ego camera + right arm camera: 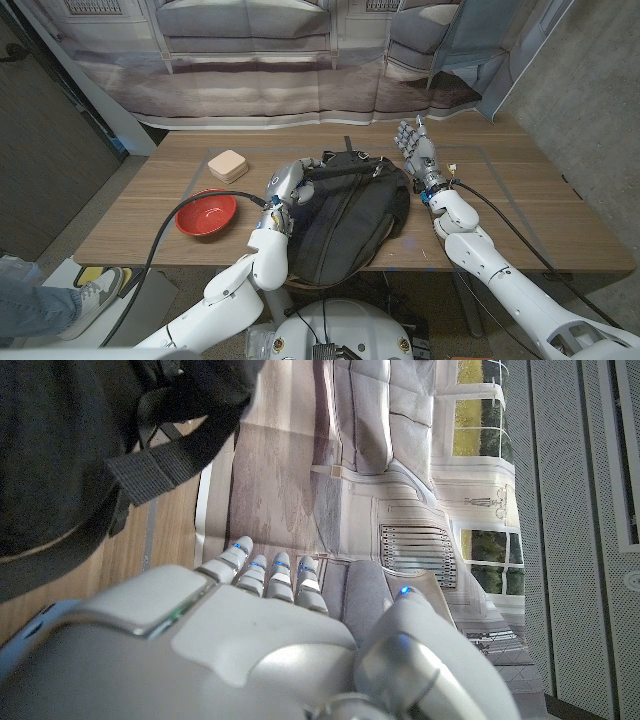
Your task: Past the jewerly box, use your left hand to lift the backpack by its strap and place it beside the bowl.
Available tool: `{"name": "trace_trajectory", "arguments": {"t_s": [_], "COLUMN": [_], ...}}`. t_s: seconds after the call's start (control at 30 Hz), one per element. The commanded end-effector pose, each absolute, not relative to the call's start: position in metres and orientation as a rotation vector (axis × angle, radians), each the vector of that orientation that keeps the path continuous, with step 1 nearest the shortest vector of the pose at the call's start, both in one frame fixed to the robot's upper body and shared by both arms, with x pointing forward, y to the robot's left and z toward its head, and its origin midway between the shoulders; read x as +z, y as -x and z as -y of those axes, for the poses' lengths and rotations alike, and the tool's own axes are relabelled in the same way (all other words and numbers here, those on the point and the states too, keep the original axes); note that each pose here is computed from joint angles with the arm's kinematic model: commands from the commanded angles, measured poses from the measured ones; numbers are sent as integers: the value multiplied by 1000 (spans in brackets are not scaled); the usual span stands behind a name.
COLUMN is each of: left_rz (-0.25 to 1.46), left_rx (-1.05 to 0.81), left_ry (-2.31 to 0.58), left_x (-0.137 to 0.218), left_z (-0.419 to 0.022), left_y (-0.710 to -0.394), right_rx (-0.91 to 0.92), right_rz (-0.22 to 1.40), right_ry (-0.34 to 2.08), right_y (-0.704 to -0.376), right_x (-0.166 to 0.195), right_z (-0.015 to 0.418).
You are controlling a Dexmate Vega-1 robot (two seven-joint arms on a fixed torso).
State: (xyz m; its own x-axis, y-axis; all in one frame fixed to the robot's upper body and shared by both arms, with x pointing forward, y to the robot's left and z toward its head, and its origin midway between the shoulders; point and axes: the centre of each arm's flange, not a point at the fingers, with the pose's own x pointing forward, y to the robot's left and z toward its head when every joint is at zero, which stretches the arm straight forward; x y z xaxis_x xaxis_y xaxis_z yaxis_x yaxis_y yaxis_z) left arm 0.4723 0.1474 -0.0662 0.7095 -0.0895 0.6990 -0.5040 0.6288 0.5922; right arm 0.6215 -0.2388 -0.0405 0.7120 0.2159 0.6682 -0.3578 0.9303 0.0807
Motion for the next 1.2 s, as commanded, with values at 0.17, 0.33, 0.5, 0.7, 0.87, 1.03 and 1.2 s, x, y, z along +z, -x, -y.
{"name": "trace_trajectory", "arguments": {"t_s": [0.17, 0.33, 0.5, 0.7, 0.87, 1.03, 1.2], "left_rz": [824, 837, 861, 871, 875, 873, 886], "left_rx": [266, 273, 285, 288, 303, 316, 325], "left_ry": [-801, -794, -795, -791, -794, -797, -789], "left_x": [-53, -48, -42, -39, -37, -34, -33], "left_z": [-145, -144, -143, -143, -142, -142, -141], "left_y": [-462, -459, -454, -453, -450, -446, -440], "right_rx": [330, 331, 335, 336, 339, 344, 349], "right_rz": [722, 725, 730, 736, 737, 735, 733], "right_ry": [-216, -213, -209, -206, -199, -199, -197], "right_y": [-623, -622, -620, -619, -619, -620, -620], "right_x": [-34, -33, -32, -30, -28, -27, -27], "right_z": [240, 240, 240, 240, 239, 237, 236]}}
